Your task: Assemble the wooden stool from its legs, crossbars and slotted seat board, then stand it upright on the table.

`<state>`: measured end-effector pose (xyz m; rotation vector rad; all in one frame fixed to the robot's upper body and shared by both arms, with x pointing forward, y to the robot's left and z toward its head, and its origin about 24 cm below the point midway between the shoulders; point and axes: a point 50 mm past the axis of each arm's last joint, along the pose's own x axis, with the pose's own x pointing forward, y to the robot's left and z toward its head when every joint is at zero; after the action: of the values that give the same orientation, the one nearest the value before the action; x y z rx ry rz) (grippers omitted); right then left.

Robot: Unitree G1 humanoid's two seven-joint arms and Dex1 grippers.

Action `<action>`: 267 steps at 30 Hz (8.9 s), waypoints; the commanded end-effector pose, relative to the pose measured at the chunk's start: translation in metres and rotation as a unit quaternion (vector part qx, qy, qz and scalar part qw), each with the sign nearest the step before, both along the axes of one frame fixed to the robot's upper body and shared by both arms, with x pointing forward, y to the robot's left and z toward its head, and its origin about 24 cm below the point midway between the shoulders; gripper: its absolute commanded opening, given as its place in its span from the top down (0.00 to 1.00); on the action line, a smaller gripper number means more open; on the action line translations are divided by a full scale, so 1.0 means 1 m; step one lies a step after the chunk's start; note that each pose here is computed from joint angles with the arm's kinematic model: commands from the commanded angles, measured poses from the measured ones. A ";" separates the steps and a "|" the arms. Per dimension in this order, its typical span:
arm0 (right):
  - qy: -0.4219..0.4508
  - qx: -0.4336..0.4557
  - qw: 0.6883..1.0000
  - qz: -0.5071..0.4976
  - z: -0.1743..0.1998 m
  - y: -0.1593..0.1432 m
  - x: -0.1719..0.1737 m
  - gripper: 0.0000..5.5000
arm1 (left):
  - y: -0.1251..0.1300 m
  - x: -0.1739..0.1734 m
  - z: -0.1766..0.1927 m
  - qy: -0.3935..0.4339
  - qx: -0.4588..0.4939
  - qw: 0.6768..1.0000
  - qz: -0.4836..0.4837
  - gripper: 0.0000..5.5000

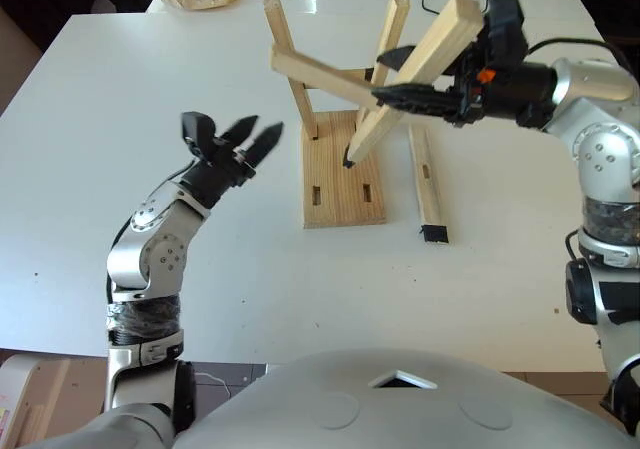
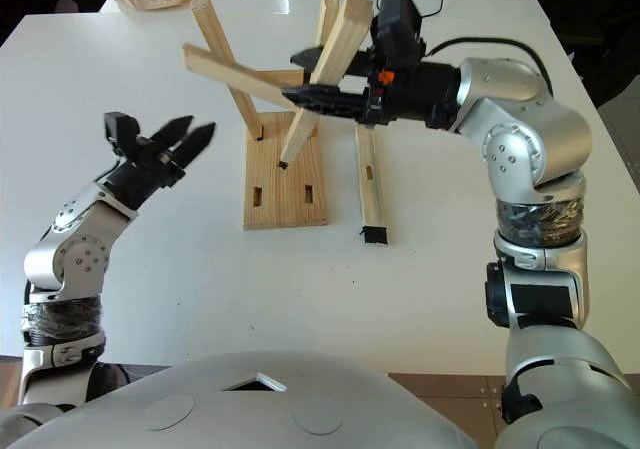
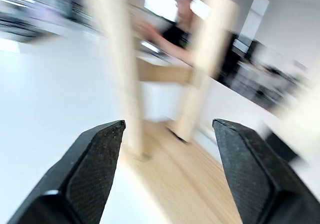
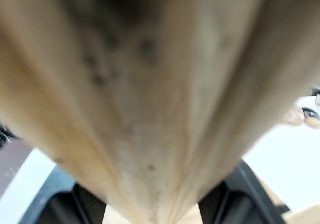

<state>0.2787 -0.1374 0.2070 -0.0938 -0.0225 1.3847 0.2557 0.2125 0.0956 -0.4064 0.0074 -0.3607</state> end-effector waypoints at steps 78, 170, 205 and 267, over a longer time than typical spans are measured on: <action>0.152 -0.182 0.971 0.042 -0.147 -0.011 -0.002 0.63 | -0.001 0.019 -0.015 0.026 -0.039 0.971 0.235 0.41; 0.108 0.146 0.975 0.132 0.064 -0.003 -0.043 0.62 | -0.082 -0.040 0.185 -0.170 -0.243 0.843 -0.450 0.18; 0.122 0.074 0.983 0.112 0.036 -0.009 -0.048 0.62 | -0.076 -0.046 0.179 -0.176 -0.187 0.850 -0.460 0.59; 0.060 0.074 0.823 -0.560 -0.040 -0.106 0.103 0.26 | -0.035 -0.033 -0.002 -0.126 0.206 0.912 -0.333 0.63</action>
<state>0.3846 -0.2418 0.1713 0.0979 0.0289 0.2076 0.2276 0.1636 0.1254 0.0723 -0.2630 -1.0722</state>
